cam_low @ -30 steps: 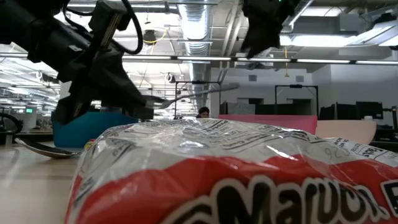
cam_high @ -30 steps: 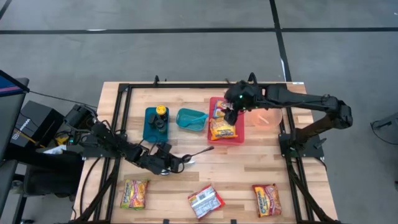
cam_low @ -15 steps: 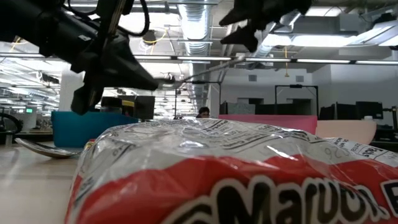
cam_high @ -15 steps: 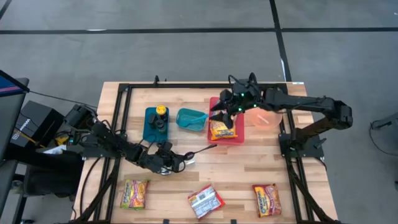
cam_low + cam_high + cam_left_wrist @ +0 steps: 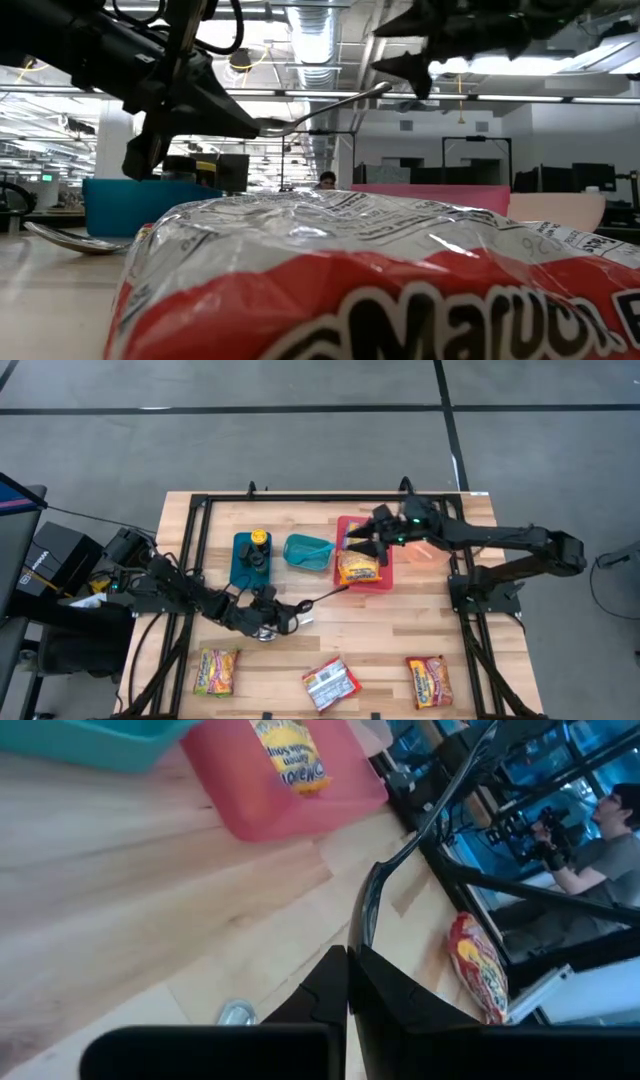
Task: Pick & Place Food Item
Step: Put the black spoon into the green bin
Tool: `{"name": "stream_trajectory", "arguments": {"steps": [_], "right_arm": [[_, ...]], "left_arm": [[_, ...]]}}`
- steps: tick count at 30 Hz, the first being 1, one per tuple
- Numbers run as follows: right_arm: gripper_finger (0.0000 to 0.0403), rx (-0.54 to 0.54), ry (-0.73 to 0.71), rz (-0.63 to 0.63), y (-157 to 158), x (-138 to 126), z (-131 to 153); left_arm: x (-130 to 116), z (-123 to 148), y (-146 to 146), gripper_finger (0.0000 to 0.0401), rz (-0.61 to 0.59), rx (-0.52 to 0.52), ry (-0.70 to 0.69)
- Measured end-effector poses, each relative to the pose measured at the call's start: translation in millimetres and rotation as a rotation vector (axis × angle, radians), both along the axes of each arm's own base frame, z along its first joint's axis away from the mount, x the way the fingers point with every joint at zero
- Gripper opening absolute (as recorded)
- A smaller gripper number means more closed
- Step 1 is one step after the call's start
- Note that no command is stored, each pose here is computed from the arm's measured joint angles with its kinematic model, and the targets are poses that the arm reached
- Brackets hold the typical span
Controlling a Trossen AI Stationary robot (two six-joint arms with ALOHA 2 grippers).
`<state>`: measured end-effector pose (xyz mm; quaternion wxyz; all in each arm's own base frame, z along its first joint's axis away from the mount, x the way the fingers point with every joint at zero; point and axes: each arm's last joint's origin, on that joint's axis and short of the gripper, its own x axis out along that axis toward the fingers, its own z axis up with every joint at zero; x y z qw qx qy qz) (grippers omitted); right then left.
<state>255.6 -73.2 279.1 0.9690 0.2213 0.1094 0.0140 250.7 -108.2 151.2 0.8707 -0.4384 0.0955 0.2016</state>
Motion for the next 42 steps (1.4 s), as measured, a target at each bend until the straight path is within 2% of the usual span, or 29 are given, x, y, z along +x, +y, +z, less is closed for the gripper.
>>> {"name": "stream_trajectory", "arguments": {"steps": [3,6,11,17,23,29,42], "right_arm": [[0.0240,0.053,-0.074,-0.065,1.8,-17.4,-5.6],[0.0240,0.146,-0.068,-0.096,4.8,-28.5,-18.0],[0.0240,0.213,-0.028,-0.068,9.4,-35.0,-30.1],[0.0240,0.232,0.058,-0.026,19.7,-29.6,-41.8],[0.0240,0.231,0.072,0.036,32.3,-16.3,-51.0],[0.0240,0.241,0.122,0.044,34.8,-8.9,-63.1],[0.0240,0.238,0.106,0.048,34.0,-5.2,-65.0]], "left_arm": [[2.4,1.1,4.4,0.0001,0.012,0.014,-0.006],[5.6,3.9,8.4,0.0002,0.018,0.009,-0.033],[10.6,7.1,14.7,0.0001,-0.015,-0.012,-0.054],[14.3,7.2,22.9,0.0001,-0.026,-0.024,-0.050],[17.2,8.1,29.1,0.0002,-0.040,-0.025,-0.053],[17.7,9.3,29.2,0.0002,-0.048,-0.021,-0.062],[17.7,9.0,29.3,0.0001,-0.046,-0.020,-0.059]]}}
